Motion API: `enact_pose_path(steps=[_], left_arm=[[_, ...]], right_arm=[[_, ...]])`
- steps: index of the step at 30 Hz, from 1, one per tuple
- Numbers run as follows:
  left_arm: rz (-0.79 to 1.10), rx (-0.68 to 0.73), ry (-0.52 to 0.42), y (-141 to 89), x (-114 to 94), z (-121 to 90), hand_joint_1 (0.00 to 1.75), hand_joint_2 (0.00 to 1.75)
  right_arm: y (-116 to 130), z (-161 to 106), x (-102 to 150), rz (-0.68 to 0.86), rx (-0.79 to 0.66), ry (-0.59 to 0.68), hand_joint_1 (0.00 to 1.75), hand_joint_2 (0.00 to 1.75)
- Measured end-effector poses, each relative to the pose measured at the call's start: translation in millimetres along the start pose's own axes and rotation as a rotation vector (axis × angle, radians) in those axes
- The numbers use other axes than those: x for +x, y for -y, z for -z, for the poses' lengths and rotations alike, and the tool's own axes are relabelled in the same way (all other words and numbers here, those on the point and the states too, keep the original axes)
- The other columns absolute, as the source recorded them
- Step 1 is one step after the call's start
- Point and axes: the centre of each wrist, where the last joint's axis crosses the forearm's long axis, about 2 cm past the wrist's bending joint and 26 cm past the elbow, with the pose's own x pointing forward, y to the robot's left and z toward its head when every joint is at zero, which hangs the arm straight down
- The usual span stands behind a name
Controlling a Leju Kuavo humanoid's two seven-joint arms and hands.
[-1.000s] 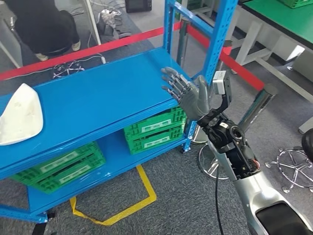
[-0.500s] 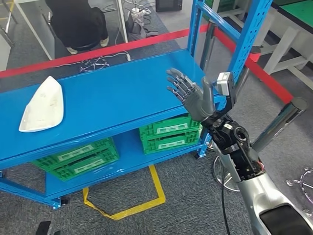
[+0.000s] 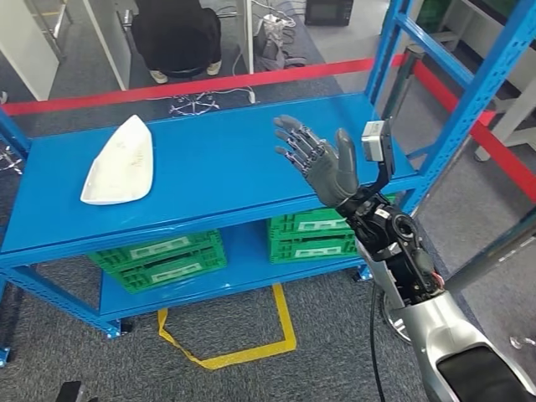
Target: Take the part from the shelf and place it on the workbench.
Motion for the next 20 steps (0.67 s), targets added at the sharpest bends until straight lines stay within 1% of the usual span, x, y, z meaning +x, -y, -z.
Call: enact_pose_path(steps=[20], left_arm=[[-0.007, 0.003, -0.005, 0.0, -5.4, -1.7, 0.00, 0.00]], right_arm=[[0.2, 1.3, 0.3, -0.020, -0.016, -0.017, 0.00, 0.00]])
